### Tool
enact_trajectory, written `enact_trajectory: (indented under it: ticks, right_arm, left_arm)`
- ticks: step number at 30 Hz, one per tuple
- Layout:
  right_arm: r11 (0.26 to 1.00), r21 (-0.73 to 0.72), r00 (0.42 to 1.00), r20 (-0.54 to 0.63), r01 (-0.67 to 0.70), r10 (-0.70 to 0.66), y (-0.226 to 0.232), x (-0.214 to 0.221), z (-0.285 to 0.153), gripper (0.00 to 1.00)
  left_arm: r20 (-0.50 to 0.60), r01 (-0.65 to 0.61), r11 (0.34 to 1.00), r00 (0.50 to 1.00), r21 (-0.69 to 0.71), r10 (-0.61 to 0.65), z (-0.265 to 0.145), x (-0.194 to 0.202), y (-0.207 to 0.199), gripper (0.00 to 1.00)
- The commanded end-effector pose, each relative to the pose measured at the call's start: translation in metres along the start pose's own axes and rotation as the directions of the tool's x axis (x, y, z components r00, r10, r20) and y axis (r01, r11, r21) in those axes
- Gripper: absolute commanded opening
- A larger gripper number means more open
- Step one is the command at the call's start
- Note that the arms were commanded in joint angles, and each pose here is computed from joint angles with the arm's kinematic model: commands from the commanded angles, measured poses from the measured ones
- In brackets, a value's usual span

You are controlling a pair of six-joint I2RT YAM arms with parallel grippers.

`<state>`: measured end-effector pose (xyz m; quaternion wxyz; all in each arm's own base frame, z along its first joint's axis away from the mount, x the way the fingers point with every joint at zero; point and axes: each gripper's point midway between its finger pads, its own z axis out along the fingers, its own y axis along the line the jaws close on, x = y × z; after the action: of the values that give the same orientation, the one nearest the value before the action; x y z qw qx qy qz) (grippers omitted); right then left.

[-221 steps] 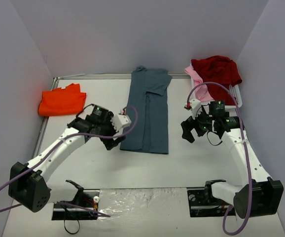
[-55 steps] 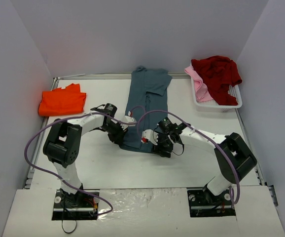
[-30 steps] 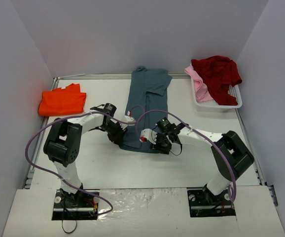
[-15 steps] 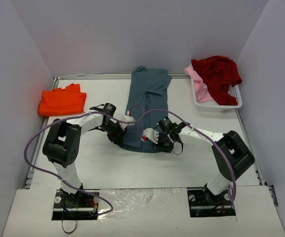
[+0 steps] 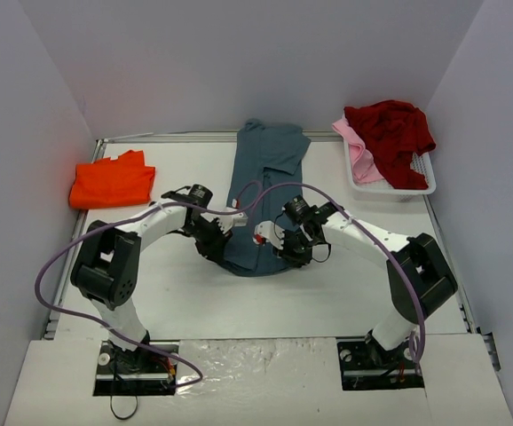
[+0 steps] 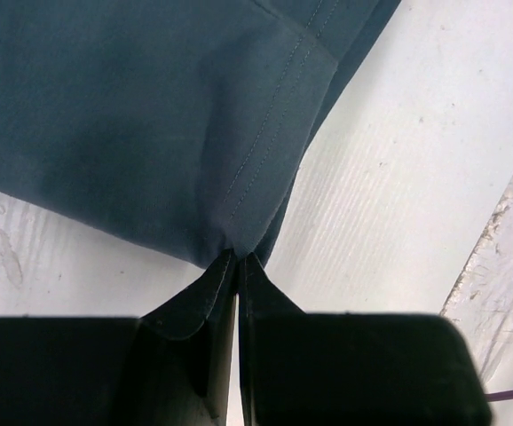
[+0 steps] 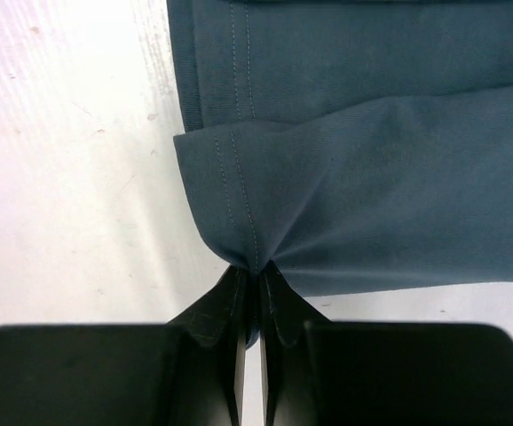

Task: Fold and stack the t-shirts
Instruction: Grab the bottom of the folded rectangular tshirt with both arms

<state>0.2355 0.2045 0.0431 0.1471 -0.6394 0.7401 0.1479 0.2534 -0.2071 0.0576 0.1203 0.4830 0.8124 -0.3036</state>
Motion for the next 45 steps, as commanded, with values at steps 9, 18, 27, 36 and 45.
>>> enact_trajectory:
  ticks: [9,18,27,36,45]
  right_arm:
    - [0.996,-0.088,0.999,-0.016,-0.035,0.034,0.021,-0.002,-0.022,0.00]
    - [0.989,-0.133,0.998,-0.031,-0.063,0.059,0.033,-0.001,-0.029,0.00]
    - [0.979,-0.191,0.998,-0.030,-0.068,0.063,0.046,-0.006,-0.044,0.00]
    - [0.959,-0.281,0.999,-0.006,-0.036,0.035,0.064,-0.010,-0.054,0.00]
    - [0.950,-0.313,0.999,0.035,-0.004,0.016,0.078,-0.014,-0.068,0.00]
  left_arm:
    - [0.073,-0.111,0.994,0.991,0.017,0.110,-0.015,-0.023,-0.026,0.02]
    - [0.057,-0.125,0.991,0.991,0.045,0.122,-0.021,-0.012,-0.041,0.02]
    - [0.064,-0.174,0.978,0.984,0.115,0.168,-0.026,0.000,-0.069,0.02]
    - [0.108,-0.265,0.945,0.963,0.194,0.248,-0.030,0.008,-0.098,0.02]
    - [0.164,-0.349,0.903,0.935,0.251,0.315,-0.037,0.015,-0.123,0.02]
